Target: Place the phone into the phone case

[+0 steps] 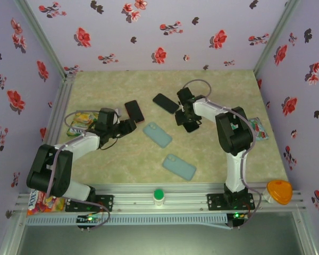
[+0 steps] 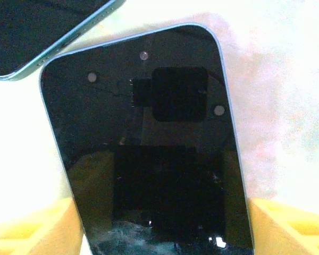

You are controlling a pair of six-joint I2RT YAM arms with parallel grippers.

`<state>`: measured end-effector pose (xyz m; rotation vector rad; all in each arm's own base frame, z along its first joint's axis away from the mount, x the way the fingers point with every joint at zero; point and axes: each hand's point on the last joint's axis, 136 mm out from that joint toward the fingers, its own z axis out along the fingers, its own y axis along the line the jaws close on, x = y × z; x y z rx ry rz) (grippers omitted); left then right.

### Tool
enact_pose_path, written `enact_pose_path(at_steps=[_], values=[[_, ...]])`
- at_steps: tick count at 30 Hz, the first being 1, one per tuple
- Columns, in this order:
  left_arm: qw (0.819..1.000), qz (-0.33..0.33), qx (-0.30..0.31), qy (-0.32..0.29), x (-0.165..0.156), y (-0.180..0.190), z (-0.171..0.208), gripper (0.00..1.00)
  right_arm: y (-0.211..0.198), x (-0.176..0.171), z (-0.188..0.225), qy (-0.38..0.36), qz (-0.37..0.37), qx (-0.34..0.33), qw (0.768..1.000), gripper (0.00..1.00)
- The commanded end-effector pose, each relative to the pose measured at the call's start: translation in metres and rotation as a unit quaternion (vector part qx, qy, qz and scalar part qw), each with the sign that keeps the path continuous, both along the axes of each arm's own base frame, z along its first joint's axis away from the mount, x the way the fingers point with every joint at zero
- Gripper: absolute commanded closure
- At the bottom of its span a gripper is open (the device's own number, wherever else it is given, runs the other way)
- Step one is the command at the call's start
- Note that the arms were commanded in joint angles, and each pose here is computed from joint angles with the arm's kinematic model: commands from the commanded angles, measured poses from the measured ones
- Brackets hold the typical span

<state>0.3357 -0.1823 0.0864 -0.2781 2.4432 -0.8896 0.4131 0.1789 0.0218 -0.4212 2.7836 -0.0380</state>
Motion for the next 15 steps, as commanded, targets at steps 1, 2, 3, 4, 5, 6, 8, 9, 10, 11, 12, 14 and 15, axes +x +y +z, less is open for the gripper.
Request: enact_pose_path(at_steps=[1,2,3,4,5,6,8,9,10,11,12,14,15], values=[[1.0,-0.003,-0.009,-0.016,0.002,-0.001,0.009,0.47,-0.005,-0.029,-0.025,0.062,0.011,-0.03,0.998,0.21],[1.0,-0.003,-0.009,-0.017,0.002,-0.001,0.009,0.47,-0.003,-0.029,-0.025,0.063,0.013,-0.029,0.997,0.2],[1.0,-0.004,-0.01,-0.02,0.003,-0.001,0.011,0.46,-0.003,-0.03,-0.025,0.064,0.014,-0.029,0.997,0.19],[1.0,-0.004,-0.009,-0.021,0.003,-0.001,0.012,0.46,-0.002,-0.03,-0.025,0.064,0.015,-0.029,0.997,0.18],[1.0,-0.004,-0.009,-0.021,0.002,-0.001,0.012,0.47,-0.002,-0.03,-0.026,0.065,0.015,-0.029,0.997,0.18],[1.0,-0.004,-0.009,-0.022,0.002,-0.001,0.013,0.47,-0.002,-0.031,-0.025,0.067,0.016,-0.029,0.997,0.16],[1.0,-0.003,-0.01,-0.022,0.002,-0.001,0.013,0.47,-0.003,-0.033,-0.026,0.071,0.016,-0.03,0.997,0.15],[1.0,-0.004,-0.01,-0.023,0.001,-0.001,0.013,0.47,-0.003,-0.034,-0.026,0.072,0.017,-0.031,0.997,0.15],[1.0,-0.004,-0.01,-0.023,0.001,0.0,0.013,0.47,-0.003,-0.036,-0.025,0.074,0.018,-0.031,0.997,0.15],[1.0,-0.003,-0.009,-0.023,0.001,0.0,0.013,0.47,-0.003,-0.037,-0.025,0.076,0.018,-0.031,0.997,0.14],[1.0,-0.004,-0.01,-0.023,0.0,0.0,0.013,0.47,-0.004,-0.039,-0.025,0.077,0.02,-0.031,0.996,0.14],[1.0,-0.003,-0.01,-0.022,0.0,0.0,0.012,0.47,-0.005,-0.041,-0.025,0.077,0.02,-0.033,0.996,0.14],[1.0,-0.002,-0.009,-0.023,0.0,0.0,0.012,0.47,-0.005,-0.041,-0.026,0.077,0.02,-0.034,0.996,0.15]])
